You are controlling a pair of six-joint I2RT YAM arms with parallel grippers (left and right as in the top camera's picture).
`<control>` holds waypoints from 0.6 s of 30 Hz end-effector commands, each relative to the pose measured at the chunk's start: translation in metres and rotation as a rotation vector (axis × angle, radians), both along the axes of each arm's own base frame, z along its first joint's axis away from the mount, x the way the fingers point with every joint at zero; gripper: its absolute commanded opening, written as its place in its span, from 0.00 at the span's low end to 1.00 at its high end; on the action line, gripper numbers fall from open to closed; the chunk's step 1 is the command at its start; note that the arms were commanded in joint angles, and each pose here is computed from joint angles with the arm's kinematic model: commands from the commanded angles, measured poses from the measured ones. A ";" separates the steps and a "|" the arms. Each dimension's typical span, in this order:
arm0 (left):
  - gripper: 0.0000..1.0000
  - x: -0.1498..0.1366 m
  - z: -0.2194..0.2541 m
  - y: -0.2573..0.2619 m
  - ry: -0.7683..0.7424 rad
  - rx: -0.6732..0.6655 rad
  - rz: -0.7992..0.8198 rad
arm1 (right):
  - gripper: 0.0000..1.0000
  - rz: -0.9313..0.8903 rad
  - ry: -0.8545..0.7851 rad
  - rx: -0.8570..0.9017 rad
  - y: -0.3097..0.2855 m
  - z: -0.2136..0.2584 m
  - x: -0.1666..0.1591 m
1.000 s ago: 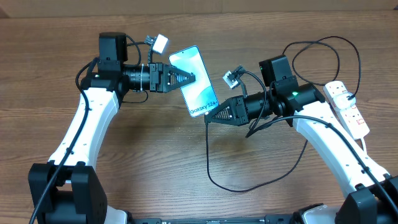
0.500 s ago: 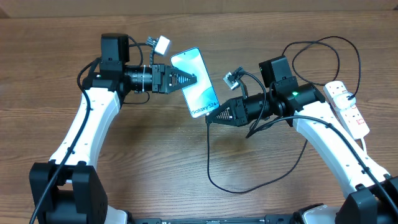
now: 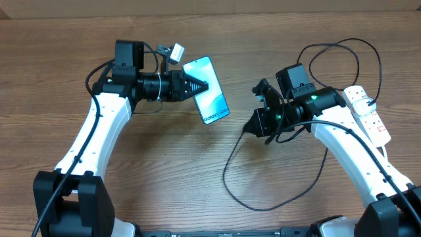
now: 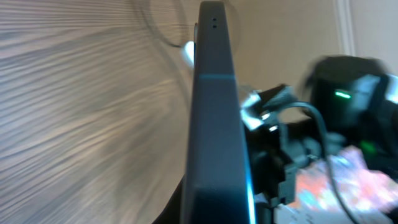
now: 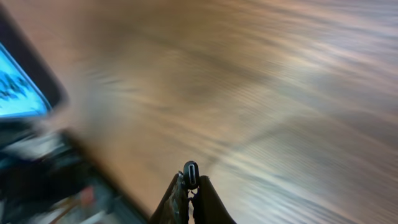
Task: Plug charger to phone and switch on socket
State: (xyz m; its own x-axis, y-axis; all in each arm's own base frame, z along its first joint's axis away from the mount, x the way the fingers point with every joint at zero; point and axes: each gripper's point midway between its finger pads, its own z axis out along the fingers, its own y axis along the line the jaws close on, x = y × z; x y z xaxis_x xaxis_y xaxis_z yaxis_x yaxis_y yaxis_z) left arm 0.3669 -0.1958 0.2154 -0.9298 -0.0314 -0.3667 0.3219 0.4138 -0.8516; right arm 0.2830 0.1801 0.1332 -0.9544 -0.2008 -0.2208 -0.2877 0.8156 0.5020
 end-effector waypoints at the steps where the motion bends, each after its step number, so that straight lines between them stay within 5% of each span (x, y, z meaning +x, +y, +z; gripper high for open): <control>1: 0.04 0.016 -0.006 0.020 -0.010 0.099 0.110 | 0.04 -0.173 -0.073 -0.263 -0.044 -0.018 0.030; 15: 0.04 0.021 -0.025 0.112 0.136 0.135 0.319 | 0.04 -0.231 -0.033 -0.391 -0.047 -0.099 0.071; 18: 0.04 0.016 -0.029 0.120 0.152 0.146 0.322 | 0.19 -0.262 -0.070 -0.370 -0.044 -0.096 0.082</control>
